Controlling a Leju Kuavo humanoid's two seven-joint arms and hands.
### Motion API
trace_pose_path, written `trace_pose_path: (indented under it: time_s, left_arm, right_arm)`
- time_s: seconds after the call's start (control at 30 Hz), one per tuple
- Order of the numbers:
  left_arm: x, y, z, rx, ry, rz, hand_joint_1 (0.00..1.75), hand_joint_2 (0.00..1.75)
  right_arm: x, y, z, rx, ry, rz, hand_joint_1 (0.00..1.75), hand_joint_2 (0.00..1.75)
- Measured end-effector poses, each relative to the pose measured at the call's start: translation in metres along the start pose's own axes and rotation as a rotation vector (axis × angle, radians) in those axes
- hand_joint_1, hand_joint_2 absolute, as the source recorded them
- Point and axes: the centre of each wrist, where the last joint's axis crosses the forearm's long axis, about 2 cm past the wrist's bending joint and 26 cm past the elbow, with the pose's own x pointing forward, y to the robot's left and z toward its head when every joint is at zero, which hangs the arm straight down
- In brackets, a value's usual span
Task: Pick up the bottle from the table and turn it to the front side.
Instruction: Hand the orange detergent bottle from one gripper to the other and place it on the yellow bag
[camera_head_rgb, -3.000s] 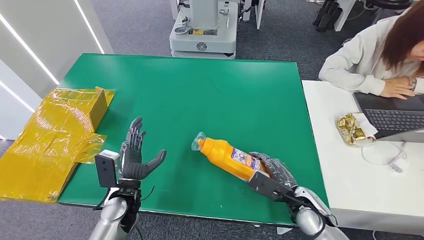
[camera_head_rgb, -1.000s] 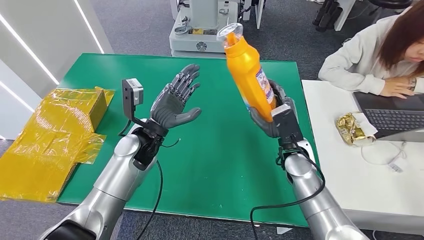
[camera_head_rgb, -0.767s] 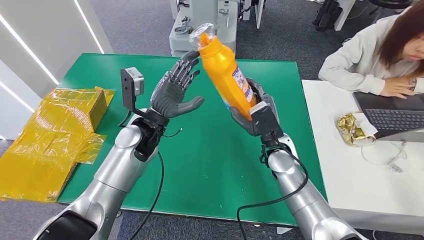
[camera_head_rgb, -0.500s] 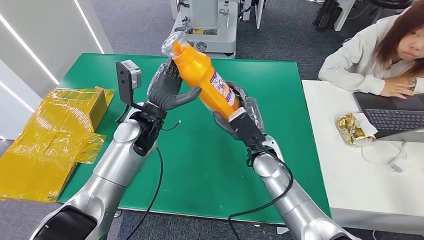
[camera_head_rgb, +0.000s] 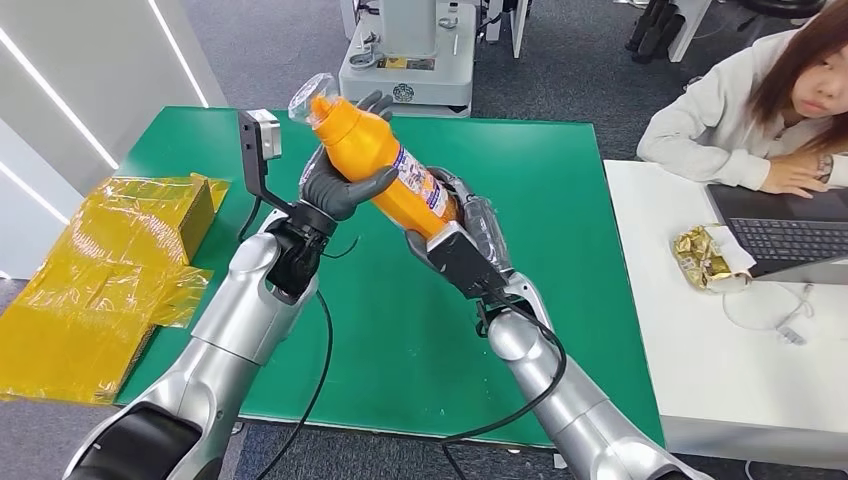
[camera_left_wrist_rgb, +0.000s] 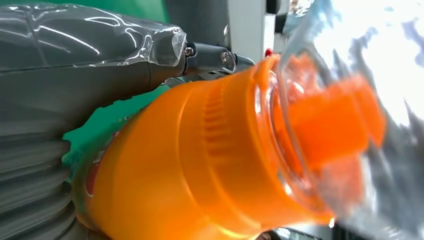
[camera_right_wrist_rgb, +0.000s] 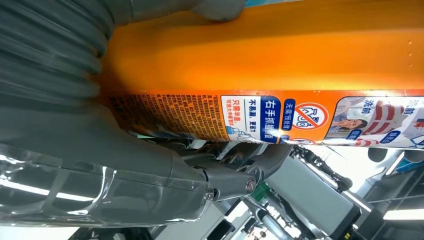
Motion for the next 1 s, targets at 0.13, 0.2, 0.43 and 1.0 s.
trace_pose_path:
  time_s: [0.13, 0.2, 0.43, 1.0]
  left_arm:
    - [-0.002, -0.003, -0.001, -0.014, 0.014, 0.104, 1.75, 1.75]
    - [-0.002, -0.005, -0.002, -0.003, 0.013, 0.129, 1.75, 1.75]
    - [-0.008, -0.008, 0.001, 0.050, -0.002, 0.184, 1.75, 1.75]
    - [-0.012, -0.015, 0.010, 0.153, -0.082, 0.030, 1.75, 1.75]
  right_arm:
    - [-0.001, 0.001, 0.001, 0.006, 0.013, 0.010, 1.75, 1.75]
    - [-0.002, 0.001, 0.003, 0.005, 0.018, 0.016, 1.75, 1.75]
    - [-0.005, -0.001, 0.011, 0.009, 0.019, 0.010, 1.74, 1.75]
    - [-0.012, 0.004, 0.040, 0.001, 0.039, -0.039, 0.00, 1.75]
